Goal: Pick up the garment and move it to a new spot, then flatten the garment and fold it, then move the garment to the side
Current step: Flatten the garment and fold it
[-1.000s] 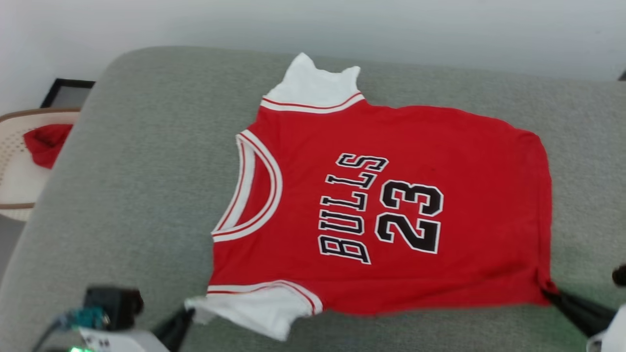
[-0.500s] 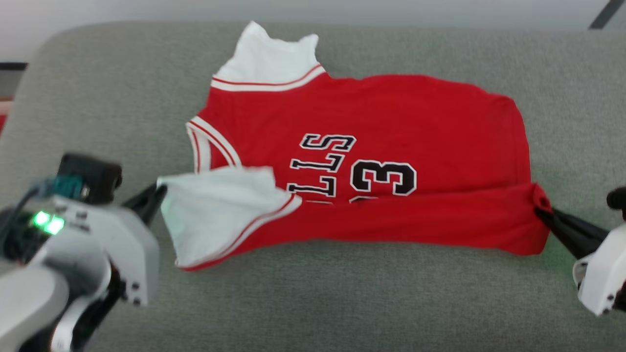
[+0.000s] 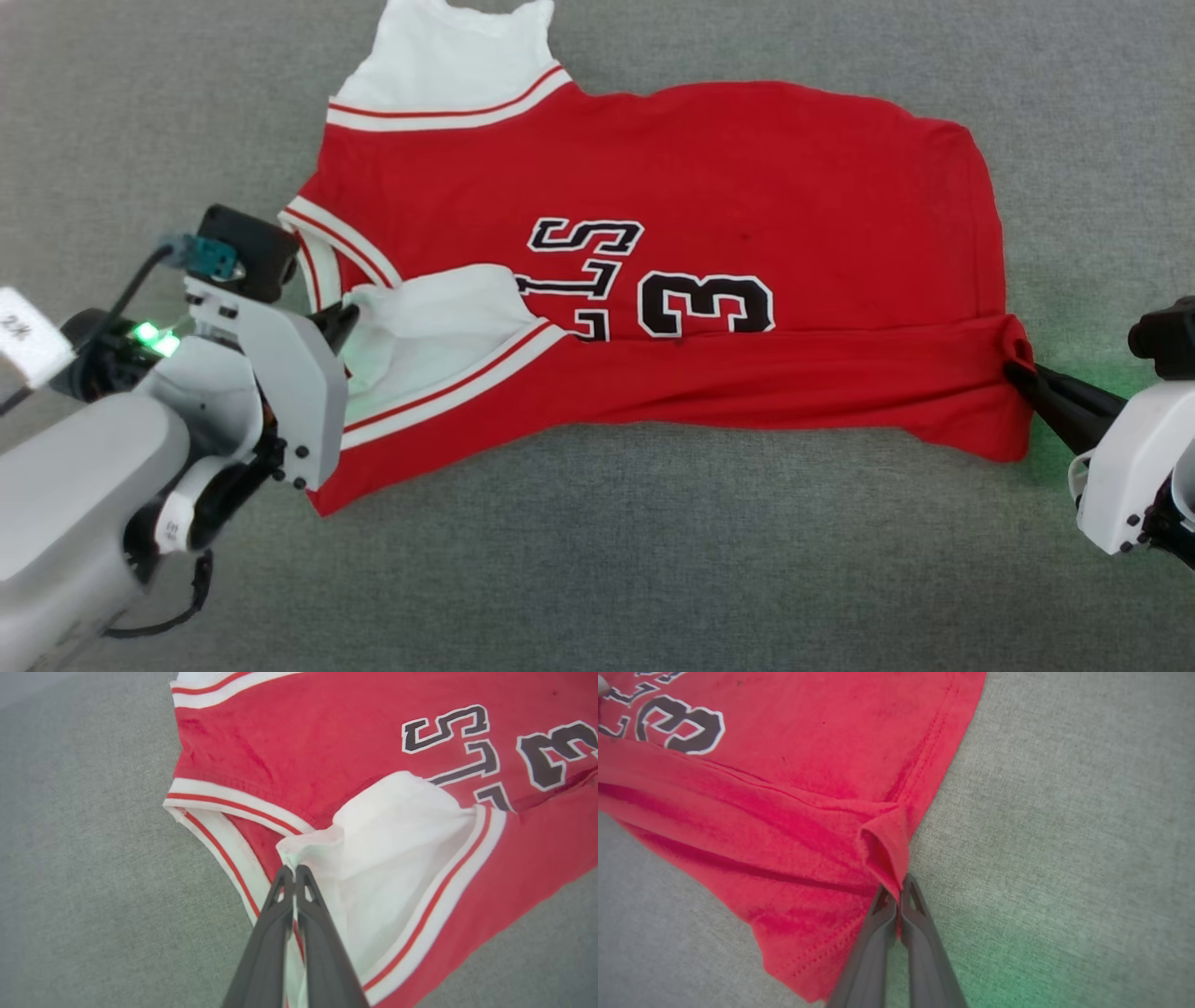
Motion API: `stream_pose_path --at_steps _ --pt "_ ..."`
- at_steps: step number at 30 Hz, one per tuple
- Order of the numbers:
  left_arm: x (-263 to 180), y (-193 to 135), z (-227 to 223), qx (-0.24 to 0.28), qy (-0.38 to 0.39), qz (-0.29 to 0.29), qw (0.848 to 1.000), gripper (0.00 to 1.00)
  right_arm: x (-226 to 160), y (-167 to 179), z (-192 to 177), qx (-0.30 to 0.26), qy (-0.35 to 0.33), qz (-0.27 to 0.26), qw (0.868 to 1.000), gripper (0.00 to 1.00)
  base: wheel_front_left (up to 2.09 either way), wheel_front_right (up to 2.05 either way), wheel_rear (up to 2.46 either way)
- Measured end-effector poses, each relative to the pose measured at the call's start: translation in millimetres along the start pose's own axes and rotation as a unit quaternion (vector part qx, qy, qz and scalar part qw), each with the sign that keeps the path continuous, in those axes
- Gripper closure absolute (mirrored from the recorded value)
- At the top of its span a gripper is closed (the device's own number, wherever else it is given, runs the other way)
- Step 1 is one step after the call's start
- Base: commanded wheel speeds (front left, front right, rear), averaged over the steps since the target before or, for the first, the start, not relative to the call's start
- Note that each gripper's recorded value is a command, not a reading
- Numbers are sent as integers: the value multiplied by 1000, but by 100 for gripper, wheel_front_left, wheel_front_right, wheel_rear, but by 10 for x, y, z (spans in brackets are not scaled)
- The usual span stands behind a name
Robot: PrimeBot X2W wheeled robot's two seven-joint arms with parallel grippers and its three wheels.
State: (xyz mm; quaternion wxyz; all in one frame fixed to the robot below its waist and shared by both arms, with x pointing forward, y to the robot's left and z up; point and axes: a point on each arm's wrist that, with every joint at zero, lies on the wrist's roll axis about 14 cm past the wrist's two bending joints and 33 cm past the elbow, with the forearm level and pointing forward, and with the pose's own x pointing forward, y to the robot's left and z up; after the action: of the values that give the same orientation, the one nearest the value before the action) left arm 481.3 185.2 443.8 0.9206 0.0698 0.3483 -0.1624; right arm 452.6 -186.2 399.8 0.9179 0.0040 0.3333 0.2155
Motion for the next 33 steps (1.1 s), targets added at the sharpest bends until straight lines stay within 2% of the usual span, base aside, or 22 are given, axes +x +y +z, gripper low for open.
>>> stream_pose_path --at_steps 6,7,8,9,11,12,13,14,24,33 --pt "62 -5 -86 -14 23 -5 1000 100 7 16 10 8 3 4 1000 100 0 0 0" --pt "54 -6 -86 -15 24 -5 1000 100 3 21 14 8 4 4 1000 94 0 0 0" --pt "42 -10 -69 -17 21 -5 1000 95 -4 27 12 8 6 5 1000 85 0 0 0" --pt "26 -16 -44 -19 18 -6 1000 79 -13 33 15 8 7 5 1000 75 0 0 0" --pt "-18 -15 -6 -19 12 -5 1000 56 -34 54 29 5 9 7 1000 58 0 0 0" --pt "-45 -13 9 -19 10 -4 1000 43 -47 65 43 3 9 8 1000 44 0 0 0" --pt "-76 -13 31 -20 7 -4 1000 17 -63 70 63 1 7 8 1000 5 0 0 0" --pt "-109 -12 66 -21 0 -3 1000 0 -80 72 79 1 6 7 1000 0 0 0 0" --pt "-518 -2 287 -33 -58 12 998 0 -283 160 363 -15 -42 4 999 0 0 0 0" --pt "-894 -25 358 -58 -106 29 992 0 -535 320 795 -43 -146 6 988 0 0 0 0"
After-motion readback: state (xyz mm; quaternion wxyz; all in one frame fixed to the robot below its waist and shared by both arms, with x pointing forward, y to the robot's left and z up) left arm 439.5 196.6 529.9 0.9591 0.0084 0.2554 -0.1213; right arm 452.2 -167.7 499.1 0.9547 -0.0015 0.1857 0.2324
